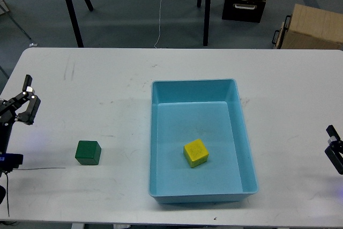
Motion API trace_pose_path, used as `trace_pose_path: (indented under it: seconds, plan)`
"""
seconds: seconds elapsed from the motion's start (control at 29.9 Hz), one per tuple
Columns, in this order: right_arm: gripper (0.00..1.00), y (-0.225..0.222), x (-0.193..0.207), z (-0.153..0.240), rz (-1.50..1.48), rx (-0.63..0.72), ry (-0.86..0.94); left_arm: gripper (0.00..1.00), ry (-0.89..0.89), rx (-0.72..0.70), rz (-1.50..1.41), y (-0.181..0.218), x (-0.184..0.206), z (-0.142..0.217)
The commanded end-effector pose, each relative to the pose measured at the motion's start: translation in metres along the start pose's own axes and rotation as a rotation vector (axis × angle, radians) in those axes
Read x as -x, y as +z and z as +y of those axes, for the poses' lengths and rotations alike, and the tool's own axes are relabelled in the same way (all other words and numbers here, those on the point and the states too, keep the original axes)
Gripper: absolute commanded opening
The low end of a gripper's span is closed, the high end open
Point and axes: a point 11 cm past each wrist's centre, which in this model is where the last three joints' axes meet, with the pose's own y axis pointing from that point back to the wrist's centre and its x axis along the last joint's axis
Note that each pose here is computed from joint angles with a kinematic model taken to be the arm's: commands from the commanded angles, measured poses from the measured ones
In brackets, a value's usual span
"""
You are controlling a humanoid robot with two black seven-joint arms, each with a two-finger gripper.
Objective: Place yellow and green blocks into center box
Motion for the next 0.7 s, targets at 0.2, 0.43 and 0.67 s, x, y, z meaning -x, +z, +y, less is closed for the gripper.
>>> trace_pose_path:
  seconds: [0.2, 0.43, 0.67]
  plan:
    - [0.98, 0.002, -0.001, 0.0, -0.025, -0.025, -0.014, 1.0, -0.121, -0.249, -0.459, 0.062, 0.077, -0.063]
    - [0.98, 0.001, 0.0, 0.001, -0.027, -0.033, -0.018, 1.0, -0.216, -0.596, -0.7, -0.002, 0.09, -0.106]
    - [0.98, 0.002, -0.002, 0.002, -0.032, -0.038, -0.015, 1.0, -0.357, -0.971, -0.969, -0.083, 0.083, -0.112]
